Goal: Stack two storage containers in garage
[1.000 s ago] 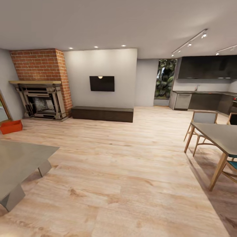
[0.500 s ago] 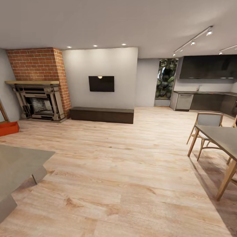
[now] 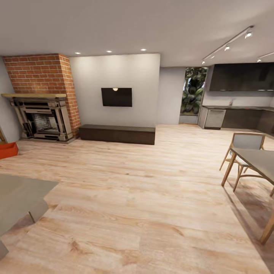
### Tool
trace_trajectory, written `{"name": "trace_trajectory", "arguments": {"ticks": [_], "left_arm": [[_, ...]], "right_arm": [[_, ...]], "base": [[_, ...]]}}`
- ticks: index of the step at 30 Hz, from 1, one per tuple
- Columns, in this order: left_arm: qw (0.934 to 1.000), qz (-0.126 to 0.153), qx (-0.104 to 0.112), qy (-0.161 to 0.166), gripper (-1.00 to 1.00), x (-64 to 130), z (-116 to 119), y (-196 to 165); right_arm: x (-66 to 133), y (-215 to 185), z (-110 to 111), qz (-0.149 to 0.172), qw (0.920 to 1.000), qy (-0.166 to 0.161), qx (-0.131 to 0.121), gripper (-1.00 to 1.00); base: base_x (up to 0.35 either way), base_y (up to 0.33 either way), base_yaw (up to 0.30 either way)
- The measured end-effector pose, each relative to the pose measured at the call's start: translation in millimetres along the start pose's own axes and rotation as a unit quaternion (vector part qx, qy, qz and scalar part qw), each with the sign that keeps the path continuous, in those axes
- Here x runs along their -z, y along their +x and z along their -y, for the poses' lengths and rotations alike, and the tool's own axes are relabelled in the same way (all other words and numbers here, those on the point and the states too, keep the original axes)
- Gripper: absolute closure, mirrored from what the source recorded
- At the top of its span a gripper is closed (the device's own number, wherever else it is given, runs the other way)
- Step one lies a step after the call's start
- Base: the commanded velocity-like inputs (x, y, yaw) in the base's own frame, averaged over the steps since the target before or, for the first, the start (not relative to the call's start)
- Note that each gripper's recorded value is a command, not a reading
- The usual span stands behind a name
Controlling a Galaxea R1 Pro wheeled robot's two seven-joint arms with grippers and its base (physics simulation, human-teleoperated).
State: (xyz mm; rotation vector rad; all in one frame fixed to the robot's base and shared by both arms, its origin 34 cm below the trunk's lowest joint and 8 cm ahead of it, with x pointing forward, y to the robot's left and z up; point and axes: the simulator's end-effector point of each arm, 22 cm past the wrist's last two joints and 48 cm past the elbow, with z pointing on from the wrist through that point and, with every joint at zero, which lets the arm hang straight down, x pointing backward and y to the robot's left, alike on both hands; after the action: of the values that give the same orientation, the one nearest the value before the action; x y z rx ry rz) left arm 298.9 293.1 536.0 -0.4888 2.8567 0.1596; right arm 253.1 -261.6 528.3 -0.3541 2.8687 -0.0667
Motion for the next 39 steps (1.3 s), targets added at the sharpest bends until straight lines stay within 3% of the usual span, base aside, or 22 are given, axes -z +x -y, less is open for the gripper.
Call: {"name": "trace_trajectory", "arguments": {"ticks": [15,39], "left_arm": [[1.0000,-0.001,0.000,0.000,-1.00,0.0,-0.2,0.4],[1.0000,0.001,0.000,0.001,-1.00,0.1,1.4,0.1]], "right_arm": [[0.0,-0.2,2.0,0.000,0.9999,0.004,-0.015,-1.00],[0.0,-1.4,0.3,0.002,0.9999,0.003,-0.015,-1.00]], "base": [[0.322,0.000,0.000],[0.322,0.000,0.000]]}}
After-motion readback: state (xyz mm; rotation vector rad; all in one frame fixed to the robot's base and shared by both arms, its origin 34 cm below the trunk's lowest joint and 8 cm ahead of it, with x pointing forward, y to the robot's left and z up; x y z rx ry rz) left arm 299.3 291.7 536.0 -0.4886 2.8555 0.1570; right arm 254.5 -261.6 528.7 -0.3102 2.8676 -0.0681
